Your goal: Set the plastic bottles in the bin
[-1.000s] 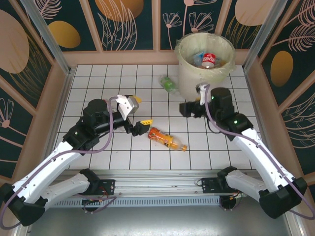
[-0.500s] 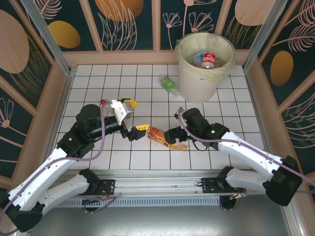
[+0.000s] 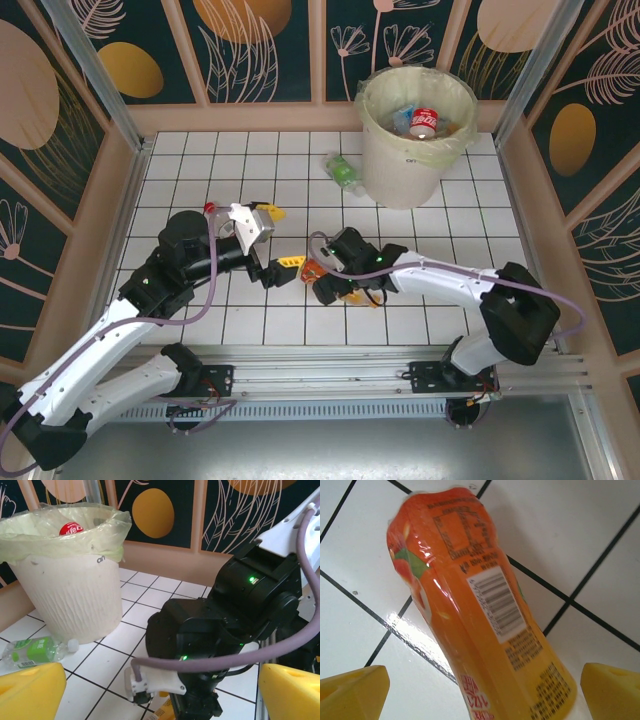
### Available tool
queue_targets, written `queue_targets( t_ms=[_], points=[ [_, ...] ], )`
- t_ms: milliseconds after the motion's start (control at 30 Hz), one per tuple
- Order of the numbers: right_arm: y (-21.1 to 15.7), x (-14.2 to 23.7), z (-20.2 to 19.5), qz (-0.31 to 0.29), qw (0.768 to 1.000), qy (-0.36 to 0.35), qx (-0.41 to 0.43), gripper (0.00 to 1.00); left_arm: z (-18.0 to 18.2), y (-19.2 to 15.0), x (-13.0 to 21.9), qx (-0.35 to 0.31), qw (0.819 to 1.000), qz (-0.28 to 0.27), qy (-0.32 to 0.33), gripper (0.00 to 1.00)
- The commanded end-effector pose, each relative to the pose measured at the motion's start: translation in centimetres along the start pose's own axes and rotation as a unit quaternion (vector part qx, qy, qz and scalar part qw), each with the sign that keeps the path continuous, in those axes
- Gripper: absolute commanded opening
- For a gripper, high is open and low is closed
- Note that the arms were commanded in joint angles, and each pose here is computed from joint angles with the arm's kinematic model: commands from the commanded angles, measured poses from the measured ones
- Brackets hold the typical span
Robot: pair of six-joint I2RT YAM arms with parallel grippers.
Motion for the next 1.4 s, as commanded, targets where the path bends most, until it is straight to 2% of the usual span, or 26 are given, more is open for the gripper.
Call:
queue_targets(
  t_ms=[0, 367, 800, 1100, 1367],
  points=[
    [0.6, -0.1, 0.4, 0.008, 0.999, -0.016, 0.039, 0.99, -0.4, 0.6, 0.2, -0.007, 1.0, -0.02, -0.012, 0.99],
    [1.0, -1.8, -0.2, 0.056, 0.991, -0.065, 0.098, 0.95, -0.2, 0.3, 0.2, -0.012, 1.0, -0.009, -0.001, 0.98],
    [0.5, -4.3, -0.3, 0.109, 0.983, -0.074, 0.128, 0.87, 0.0, 0.7, 1.2, -0.03, 0.999, -0.019, 0.028, 0.98],
    [0.8, -5.3, -0.6, 0.103, 0.983, -0.089, 0.123, 0.79, 0.4, 0.4, 1.4, -0.035, 0.998, -0.014, 0.054, 0.98],
    [1.3, -5.3, -0.8, 0.082, 0.988, -0.083, 0.102, 0.65, 0.8, 0.2, 1.6, -0.037, 0.997, -0.007, 0.074, 0.99]
  ],
)
Point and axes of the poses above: each hand's point on the last joint's axis, 136 mm out from that joint toward the fingers, its own x axis back along the fingers, its own z axis along the line the jaws close on, y = z × x, the point moved 6 cm from there along x, back along the fingers, and after that the axes turned 11 degrees about -x, right-handed, at the moved point
